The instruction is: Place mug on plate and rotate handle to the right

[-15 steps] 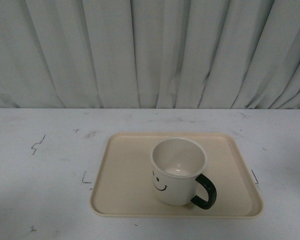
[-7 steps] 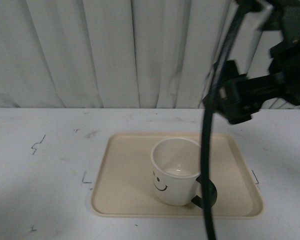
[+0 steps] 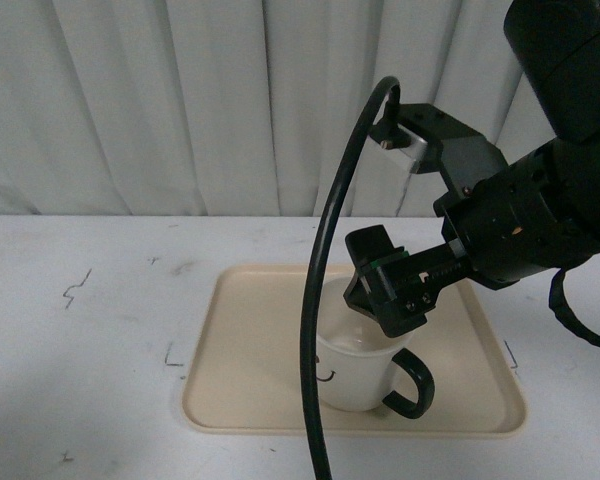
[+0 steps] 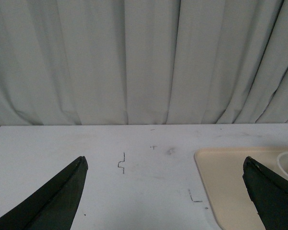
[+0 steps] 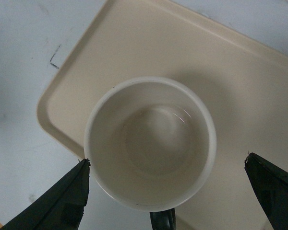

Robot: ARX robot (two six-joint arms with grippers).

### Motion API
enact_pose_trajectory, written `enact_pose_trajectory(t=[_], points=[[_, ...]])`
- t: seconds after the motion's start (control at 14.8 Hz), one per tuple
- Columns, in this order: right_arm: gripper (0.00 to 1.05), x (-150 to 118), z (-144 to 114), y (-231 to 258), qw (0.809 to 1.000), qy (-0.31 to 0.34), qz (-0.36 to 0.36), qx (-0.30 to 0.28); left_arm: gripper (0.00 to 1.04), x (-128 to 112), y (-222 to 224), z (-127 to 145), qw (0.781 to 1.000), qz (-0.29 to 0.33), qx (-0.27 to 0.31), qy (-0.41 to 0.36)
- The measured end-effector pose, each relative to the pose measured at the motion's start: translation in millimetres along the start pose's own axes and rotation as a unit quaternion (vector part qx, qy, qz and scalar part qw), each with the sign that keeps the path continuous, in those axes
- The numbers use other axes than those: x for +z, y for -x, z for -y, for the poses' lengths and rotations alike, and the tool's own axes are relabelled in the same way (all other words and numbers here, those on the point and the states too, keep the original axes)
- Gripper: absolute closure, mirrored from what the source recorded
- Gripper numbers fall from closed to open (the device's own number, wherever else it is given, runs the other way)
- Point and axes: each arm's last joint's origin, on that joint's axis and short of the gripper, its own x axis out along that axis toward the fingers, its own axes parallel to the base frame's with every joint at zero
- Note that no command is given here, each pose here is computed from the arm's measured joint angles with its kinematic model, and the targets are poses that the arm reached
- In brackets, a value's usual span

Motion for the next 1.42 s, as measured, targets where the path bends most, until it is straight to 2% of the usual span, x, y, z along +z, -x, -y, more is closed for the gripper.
enact_pose_trajectory(t=[0.4, 0.47, 0.81, 1.01, 1.15, 1.21, 1.35, 1.42], points=[[0.06, 2, 14, -33, 0.999, -0.003, -0.026, -0.024, 0.07, 0, 0, 0, 1.0, 0.0, 0.0, 0.0], [0.1, 2, 15, -38, 0.999, -0.004, -0.031, -0.025, 0.07, 0, 0, 0, 1.0, 0.0, 0.0, 0.0], [0.68, -5, 21, -56, 0.998, -0.008, -0.06, -0.025, 0.07, 0, 0, 0, 1.0, 0.0, 0.0, 0.0], [1.02, 6, 34, -47, 0.996, 0.016, -0.076, -0.033, 0.07, 0, 0, 0, 1.0, 0.0, 0.0, 0.0], [1.02, 23, 43, -43, 0.993, 0.071, -0.056, -0.075, 0.07, 0, 0, 0, 1.0, 0.0, 0.0, 0.0], [1.02, 28, 44, -42, 0.988, 0.13, -0.039, -0.072, 0.07, 0, 0, 0, 1.0, 0.0, 0.0, 0.0], [1.02, 20, 42, -40, 0.971, 0.22, -0.087, -0.017, 0.07, 0, 0, 0, 1.0, 0.0, 0.0, 0.0], [1.02, 29, 44, -36, 0.963, 0.254, -0.084, 0.013, 0.07, 0, 0, 0, 1.0, 0.0, 0.0, 0.0]])
